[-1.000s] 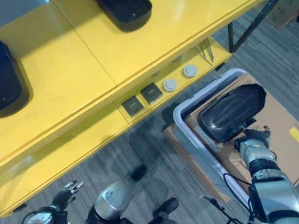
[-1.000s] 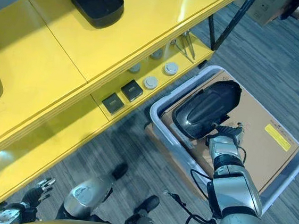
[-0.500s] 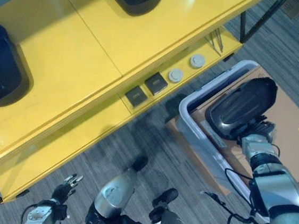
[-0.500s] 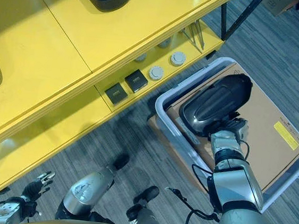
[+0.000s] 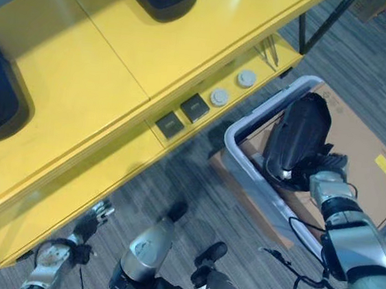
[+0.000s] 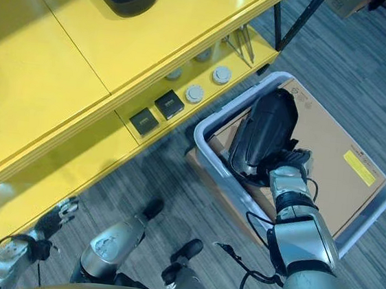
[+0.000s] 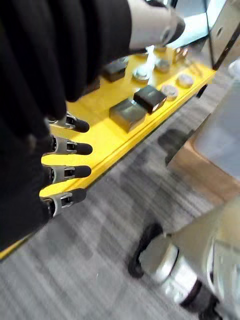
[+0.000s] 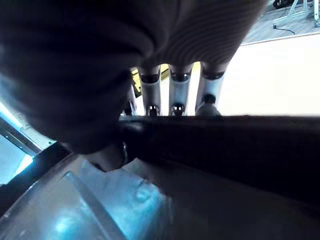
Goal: Move parts from the plastic box to the shelf.
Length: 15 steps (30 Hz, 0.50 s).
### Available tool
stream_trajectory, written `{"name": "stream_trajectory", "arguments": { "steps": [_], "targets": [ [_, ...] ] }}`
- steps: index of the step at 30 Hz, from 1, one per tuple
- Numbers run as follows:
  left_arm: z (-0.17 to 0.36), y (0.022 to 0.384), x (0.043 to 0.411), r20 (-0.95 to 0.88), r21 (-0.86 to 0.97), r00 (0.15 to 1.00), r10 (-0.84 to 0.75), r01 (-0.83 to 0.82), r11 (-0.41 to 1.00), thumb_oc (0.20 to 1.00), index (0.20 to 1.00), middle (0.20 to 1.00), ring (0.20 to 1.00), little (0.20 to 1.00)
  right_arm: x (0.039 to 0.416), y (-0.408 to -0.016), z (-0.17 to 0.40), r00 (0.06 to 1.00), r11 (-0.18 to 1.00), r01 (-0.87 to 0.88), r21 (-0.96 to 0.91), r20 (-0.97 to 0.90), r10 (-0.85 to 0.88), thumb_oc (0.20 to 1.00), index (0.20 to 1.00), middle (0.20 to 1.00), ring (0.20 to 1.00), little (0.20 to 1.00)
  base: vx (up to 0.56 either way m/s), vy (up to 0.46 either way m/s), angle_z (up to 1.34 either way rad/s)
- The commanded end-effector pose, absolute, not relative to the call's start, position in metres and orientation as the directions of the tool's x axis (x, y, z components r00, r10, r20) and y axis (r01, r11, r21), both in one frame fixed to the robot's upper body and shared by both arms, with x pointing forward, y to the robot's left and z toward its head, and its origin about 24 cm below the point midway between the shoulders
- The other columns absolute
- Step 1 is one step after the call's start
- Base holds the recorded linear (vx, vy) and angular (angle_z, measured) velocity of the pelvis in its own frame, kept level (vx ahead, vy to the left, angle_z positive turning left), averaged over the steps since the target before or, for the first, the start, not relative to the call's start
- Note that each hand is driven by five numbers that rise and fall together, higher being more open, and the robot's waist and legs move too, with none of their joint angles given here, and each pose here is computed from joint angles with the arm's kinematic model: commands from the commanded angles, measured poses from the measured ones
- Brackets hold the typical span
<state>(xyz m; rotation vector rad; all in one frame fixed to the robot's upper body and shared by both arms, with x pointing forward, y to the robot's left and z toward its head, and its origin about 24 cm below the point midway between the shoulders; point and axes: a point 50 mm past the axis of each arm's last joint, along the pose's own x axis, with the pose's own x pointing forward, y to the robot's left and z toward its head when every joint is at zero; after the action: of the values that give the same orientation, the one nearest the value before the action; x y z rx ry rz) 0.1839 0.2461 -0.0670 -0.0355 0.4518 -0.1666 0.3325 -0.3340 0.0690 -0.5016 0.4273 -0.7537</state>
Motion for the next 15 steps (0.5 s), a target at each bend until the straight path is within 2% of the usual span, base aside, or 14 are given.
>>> {"name": "stream_trajectory", "arguments": {
  "steps": [1, 4, 5, 8, 11, 13, 15],
  "targets": [
    [-0.039, 0.237, 0.195, -0.33, -0.153, 0.893, -0.306, 0.27, 0.951, 1.0, 1.0, 1.0, 1.0, 1.0, 0.324, -0.325, 0.06, 0.697, 0.625, 0.527, -0.575, -0.128, -0.706, 0.2, 0.2, 0.2, 0.2, 0.2, 0.05, -0.179, -0.16],
    [-0.014, 0.22, 0.212, -0.23, -0.182, 0.893, -0.388, 0.352, 0.918, 1.0, 1.0, 1.0, 1.0, 1.0, 0.323, -0.312, 0.06, 0.727, 0.646, 0.52, -0.558, -0.108, -0.678, 0.2, 0.2, 0.2, 0.2, 0.2, 0.06, -0.135, -0.3],
    [0.006, 0.198, 0.227, -0.167, -0.235, 0.871, -0.462, 0.42, 0.877, 1.0, 1.0, 1.0, 1.0, 1.0, 0.324, -0.295, 0.062, 0.768, 0.673, 0.501, -0.545, -0.079, -0.636, 0.2, 0.2, 0.2, 0.2, 0.2, 0.11, -0.144, -0.58],
    [0.017, 0.172, 0.241, -0.154, -0.32, 0.85, -0.504, 0.44, 0.839, 1.0, 1.0, 1.0, 1.0, 1.0, 0.324, -0.279, 0.064, 0.814, 0.714, 0.467, -0.522, -0.061, -0.577, 0.2, 0.2, 0.2, 0.2, 0.2, 0.07, -0.073, -0.43],
    [0.023, 0.151, 0.258, -0.177, -0.336, 0.846, -0.502, 0.427, 0.839, 1.0, 1.0, 1.0, 1.0, 1.0, 0.327, -0.262, 0.069, 0.859, 0.757, 0.423, -0.498, -0.044, -0.509, 0.2, 0.2, 0.2, 0.2, 0.2, 0.01, -0.024, -0.38],
    [0.021, 0.128, 0.281, -0.284, -0.332, 0.849, -0.446, 0.349, 0.876, 1.0, 1.0, 1.0, 1.0, 1.0, 0.334, -0.236, 0.079, 0.915, 0.815, 0.356, -0.458, -0.006, -0.403, 0.2, 0.2, 0.2, 0.2, 0.2, -0.02, -0.007, -0.62],
    [0.016, 0.125, 0.287, -0.324, -0.322, 0.852, -0.411, 0.31, 0.895, 1.0, 1.0, 1.0, 1.0, 1.0, 0.337, -0.226, 0.085, 0.929, 0.832, 0.335, -0.441, 0.01, -0.369, 0.2, 0.2, 0.2, 0.2, 0.2, -0.02, -0.002, -0.38]
  ]
}}
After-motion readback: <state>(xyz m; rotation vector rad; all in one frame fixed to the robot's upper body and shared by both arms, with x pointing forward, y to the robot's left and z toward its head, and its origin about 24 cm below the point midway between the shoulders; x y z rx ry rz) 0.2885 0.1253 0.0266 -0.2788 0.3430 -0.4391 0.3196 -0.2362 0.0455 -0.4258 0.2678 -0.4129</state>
